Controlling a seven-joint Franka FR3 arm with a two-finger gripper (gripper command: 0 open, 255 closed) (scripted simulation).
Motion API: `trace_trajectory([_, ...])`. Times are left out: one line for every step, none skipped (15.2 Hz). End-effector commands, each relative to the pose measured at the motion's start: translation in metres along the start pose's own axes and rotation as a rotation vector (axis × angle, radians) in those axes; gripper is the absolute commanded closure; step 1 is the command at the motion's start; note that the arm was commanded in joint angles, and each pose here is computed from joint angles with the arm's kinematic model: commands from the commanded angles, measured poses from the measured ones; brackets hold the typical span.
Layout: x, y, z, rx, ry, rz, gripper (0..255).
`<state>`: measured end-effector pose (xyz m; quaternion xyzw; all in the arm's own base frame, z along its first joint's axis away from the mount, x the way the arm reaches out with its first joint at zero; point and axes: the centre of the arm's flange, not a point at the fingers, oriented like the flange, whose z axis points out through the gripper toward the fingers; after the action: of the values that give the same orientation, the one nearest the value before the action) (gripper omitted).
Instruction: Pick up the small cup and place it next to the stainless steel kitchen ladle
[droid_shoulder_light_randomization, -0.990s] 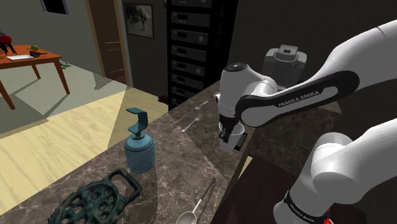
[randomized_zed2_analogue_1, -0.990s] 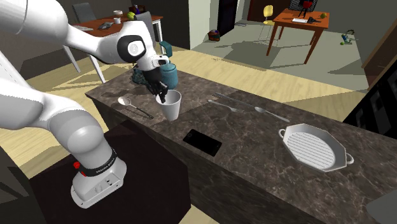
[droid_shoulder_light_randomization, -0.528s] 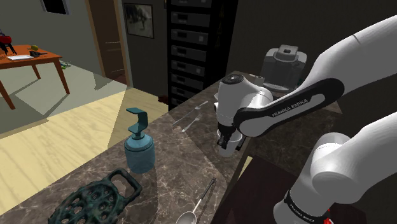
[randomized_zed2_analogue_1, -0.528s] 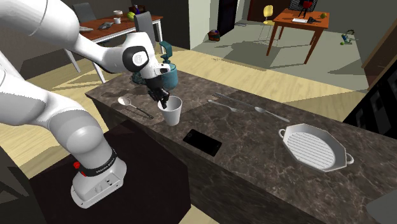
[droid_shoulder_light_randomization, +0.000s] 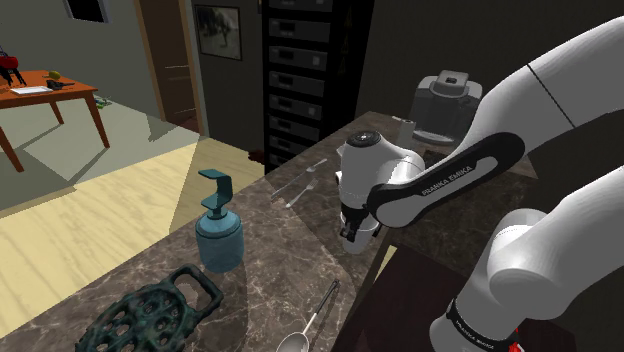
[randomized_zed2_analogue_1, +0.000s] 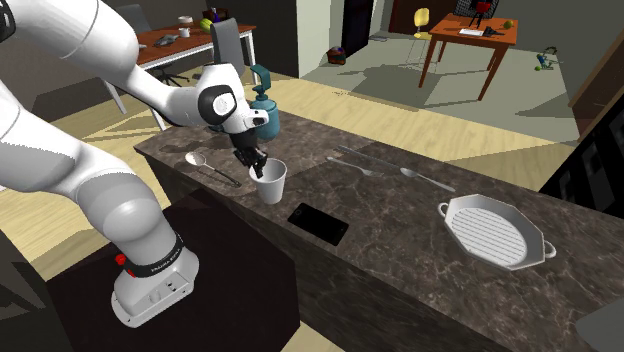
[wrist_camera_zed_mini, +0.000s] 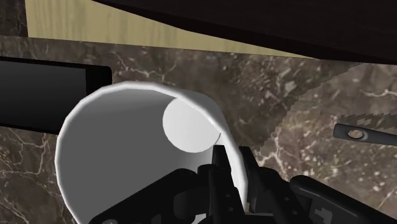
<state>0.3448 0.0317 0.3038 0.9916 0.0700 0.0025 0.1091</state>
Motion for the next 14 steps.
trace_trajectory([0.0,0.0,0.001,0.0,0.001,0.0,255])
trace_trajectory([0.0,0.0,0.001,0.0,0.001,0.0,255])
trace_trajectory([0.0,0.0,0.001,0.0,0.001,0.0,255])
trace_trajectory([0.0,0.0,0.001,0.0,0.001,0.0,255])
trace_trajectory([0.0,0.0,0.001,0.0,0.001,0.0,255])
trace_trajectory([0.0,0.0,0.001,0.0,0.001,0.0,0])
trace_trajectory([0.0,0.0,0.001,0.0,0.001,0.0,0])
trace_trajectory([0.0,0.0,0.001,0.0,0.001,0.0,0])
trace_trajectory([0.0,0.0,0.001,0.0,0.001,0.0,0])
trace_trajectory([0.0,0.0,0.001,0.0,0.001,0.0,0])
trace_trajectory([0.0,0.0,0.001,0.0,0.001,0.0,0])
trace_trajectory([0.0,0.0,-0.013,0.0,0.001,0.0,0])
trace_trajectory([0.0,0.0,-0.026,0.0,0.001,0.0,0])
trace_trajectory([0.0,0.0,-0.039,0.0,0.001,0.0,0])
